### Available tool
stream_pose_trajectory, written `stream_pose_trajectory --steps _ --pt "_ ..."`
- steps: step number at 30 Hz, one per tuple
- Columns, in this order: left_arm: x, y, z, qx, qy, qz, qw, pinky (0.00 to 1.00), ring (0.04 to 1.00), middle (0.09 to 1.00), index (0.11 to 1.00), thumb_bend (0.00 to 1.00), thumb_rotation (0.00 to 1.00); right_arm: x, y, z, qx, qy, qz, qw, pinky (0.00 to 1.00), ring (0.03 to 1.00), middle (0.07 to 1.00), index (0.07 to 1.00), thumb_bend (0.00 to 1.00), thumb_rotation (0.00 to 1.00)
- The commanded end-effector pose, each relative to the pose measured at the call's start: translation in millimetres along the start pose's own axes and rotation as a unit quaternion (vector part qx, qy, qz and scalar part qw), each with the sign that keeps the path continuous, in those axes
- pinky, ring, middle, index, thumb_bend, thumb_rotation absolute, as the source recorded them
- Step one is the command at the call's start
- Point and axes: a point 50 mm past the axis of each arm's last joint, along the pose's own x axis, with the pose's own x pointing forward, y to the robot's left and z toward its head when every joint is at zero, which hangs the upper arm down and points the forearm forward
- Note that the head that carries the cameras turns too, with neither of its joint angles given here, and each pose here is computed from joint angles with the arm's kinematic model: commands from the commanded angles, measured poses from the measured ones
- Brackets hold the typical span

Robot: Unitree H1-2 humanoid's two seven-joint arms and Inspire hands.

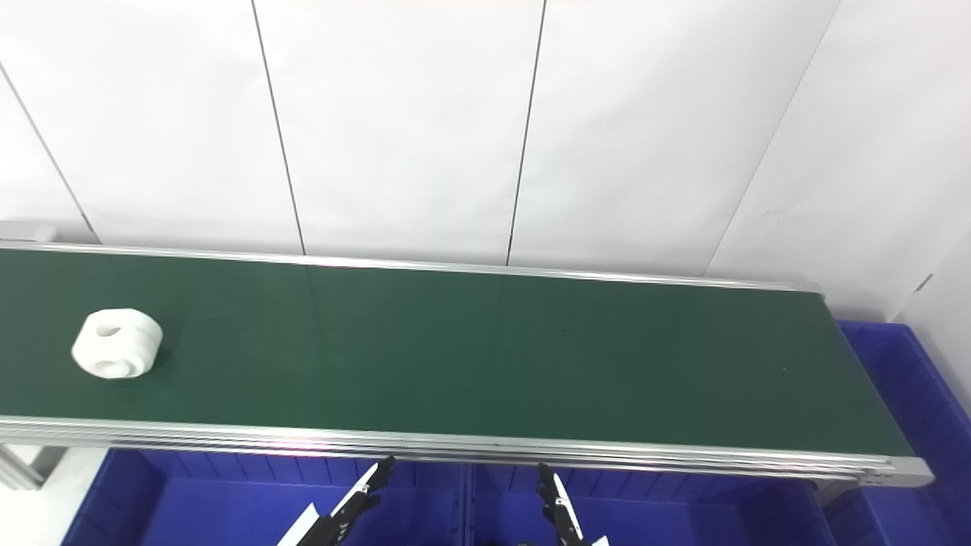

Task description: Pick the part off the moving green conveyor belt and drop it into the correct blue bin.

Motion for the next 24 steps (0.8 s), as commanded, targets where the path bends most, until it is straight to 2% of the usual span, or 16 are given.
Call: stream_pose_trajectory --steps 1,12,14,18,24 --pt "8.0 1.8 15.3 0.003 -0.045 0.008 0.999 0.95 1.000 1.000 1.000 0.74 0.68 1.8 -3.2 11.5 0.010 -0.044 -0.010 0.999 0.95 0.971 0.986 0.987 0.76 0.93" --pt "10.2 -0.9 26.1 -0.006 -0.053 0.008 0.999 0.97 1.000 1.000 1.000 0.71 0.70 -0.8 -12.7 19.4 0.013 -0.055 -0.011 0.998 0.97 0.989 0.996 1.000 0.74 0.90" --pt "10.5 -2.4 28.5 -0.009 -0.052 0.008 0.999 0.99 1.000 1.000 1.000 0.69 0.72 -0.5 -14.9 21.6 0.008 -0.059 -0.010 0.998 0.98 0.992 0.999 1.000 0.74 0.92" --pt "13.7 -3.7 33.7 -0.007 -0.056 0.008 0.998 1.00 1.000 1.000 1.000 0.68 0.77 2.4 -18.8 25.5 0.012 -0.066 -0.010 0.998 0.96 0.988 0.993 0.998 0.72 0.89" --pt "17.6 -2.8 38.7 -0.002 -0.048 0.010 0.999 1.00 1.000 1.000 1.000 0.69 0.81 7.1 -22.7 30.6 -0.001 -0.070 -0.007 0.997 0.95 0.975 0.989 0.997 0.71 0.91"
